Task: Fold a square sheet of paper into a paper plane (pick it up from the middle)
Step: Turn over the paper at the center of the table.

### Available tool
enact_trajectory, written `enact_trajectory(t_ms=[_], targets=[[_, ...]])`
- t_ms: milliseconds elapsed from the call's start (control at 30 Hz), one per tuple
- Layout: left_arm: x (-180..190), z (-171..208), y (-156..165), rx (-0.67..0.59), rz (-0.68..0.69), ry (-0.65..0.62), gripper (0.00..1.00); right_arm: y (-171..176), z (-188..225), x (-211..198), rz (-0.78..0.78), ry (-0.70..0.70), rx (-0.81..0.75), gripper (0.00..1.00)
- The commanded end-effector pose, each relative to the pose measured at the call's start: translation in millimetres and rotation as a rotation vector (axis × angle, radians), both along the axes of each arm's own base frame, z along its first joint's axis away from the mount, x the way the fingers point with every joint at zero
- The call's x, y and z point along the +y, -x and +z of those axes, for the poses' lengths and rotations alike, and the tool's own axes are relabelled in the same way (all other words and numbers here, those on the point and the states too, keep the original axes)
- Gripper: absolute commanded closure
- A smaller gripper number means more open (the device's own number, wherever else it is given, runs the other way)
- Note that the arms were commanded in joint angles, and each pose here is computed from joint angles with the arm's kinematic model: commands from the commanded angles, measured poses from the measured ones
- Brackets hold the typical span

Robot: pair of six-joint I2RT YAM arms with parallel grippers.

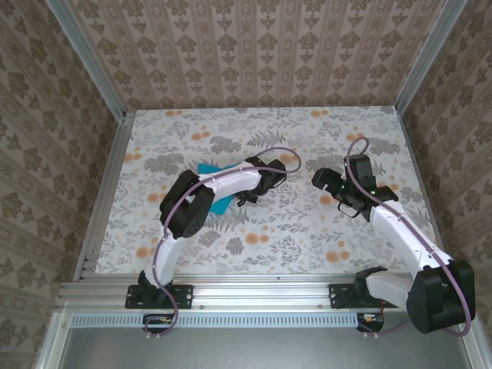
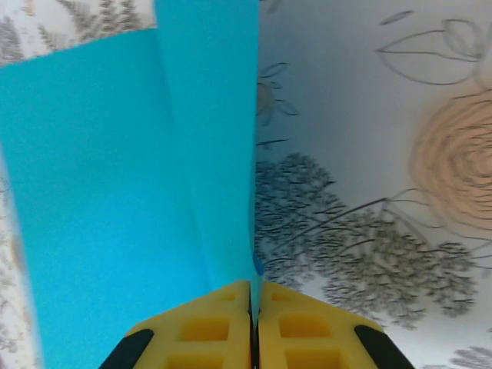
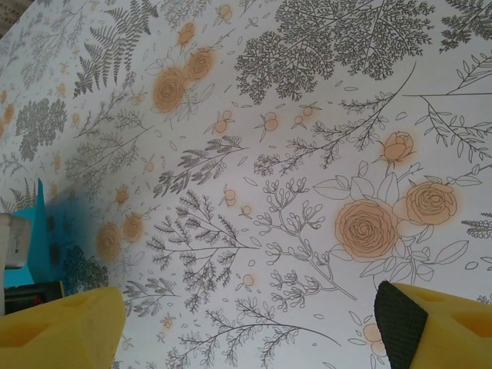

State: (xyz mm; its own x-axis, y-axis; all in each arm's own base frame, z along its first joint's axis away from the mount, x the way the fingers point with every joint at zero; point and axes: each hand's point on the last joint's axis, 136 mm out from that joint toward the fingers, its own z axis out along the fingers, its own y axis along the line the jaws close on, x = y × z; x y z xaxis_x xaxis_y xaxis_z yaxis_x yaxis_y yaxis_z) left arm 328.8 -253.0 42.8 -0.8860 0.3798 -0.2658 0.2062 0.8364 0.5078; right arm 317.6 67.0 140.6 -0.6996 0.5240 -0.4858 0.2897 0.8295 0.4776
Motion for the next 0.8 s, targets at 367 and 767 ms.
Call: enact_trajectory(t_ms=[367,767], targets=[[-72.4,37.3,11.3,0.072,-0.073,0.324,0.63,7.7,-7.1,1.4,0.004,-0.029,0.027,0.13],[-58.2,141.3,22.6,-0.045,-0.081,0.817,0.33,0.6,-19.7,75.4,0.285,-0.206,0.060,0.09]])
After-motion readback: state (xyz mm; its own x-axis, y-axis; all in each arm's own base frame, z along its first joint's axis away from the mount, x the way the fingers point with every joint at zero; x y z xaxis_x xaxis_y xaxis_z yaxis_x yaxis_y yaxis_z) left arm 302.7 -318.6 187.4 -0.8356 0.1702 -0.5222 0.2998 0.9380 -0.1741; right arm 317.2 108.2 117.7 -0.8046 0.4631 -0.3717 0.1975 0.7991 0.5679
